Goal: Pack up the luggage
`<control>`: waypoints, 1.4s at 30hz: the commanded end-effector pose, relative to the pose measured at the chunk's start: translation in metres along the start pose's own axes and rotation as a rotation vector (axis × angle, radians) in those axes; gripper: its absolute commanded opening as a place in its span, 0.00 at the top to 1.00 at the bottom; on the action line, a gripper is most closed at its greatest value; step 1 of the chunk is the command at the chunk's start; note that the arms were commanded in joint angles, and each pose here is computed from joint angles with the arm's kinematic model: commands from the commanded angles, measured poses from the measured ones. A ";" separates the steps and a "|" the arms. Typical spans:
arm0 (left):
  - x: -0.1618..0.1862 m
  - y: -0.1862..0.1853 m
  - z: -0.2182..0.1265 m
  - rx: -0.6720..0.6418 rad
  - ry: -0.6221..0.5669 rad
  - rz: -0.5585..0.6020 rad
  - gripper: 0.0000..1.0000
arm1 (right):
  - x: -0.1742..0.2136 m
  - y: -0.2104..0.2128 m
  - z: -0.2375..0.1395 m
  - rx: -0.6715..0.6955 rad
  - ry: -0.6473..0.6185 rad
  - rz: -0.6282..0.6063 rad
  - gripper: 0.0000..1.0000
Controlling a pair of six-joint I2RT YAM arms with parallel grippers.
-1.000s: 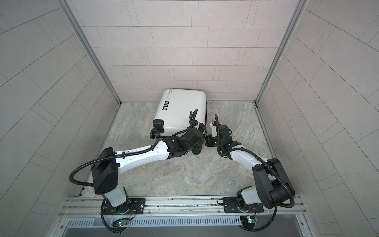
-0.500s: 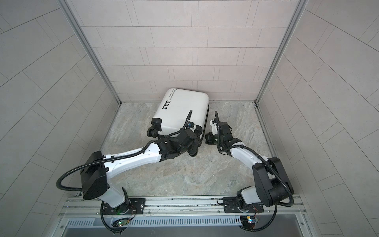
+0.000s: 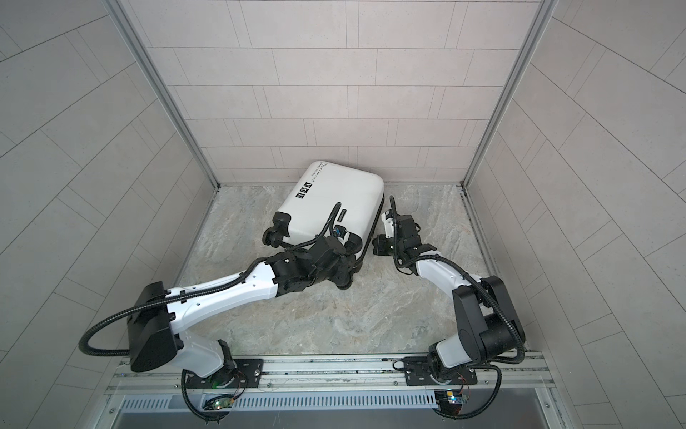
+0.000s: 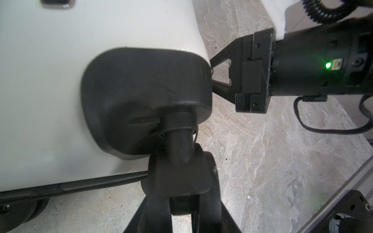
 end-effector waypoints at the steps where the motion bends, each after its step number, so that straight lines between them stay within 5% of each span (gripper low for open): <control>1: -0.007 -0.003 -0.027 0.062 -0.041 0.035 1.00 | -0.013 -0.007 -0.001 0.059 -0.051 -0.011 1.00; 42: 0.024 0.039 -0.068 -0.051 -0.044 0.089 1.00 | -0.038 -0.037 0.005 0.143 -0.097 0.087 1.00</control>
Point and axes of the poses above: each gripper's point midway between its finger pads, its own z axis out along the fingers, its own y axis along the line the jaws close on, x = y × z, the point moved 10 cm from there along -z, back along the fingers, and after that the axes turned 5 degrees about -z, right-handed, at the moved point
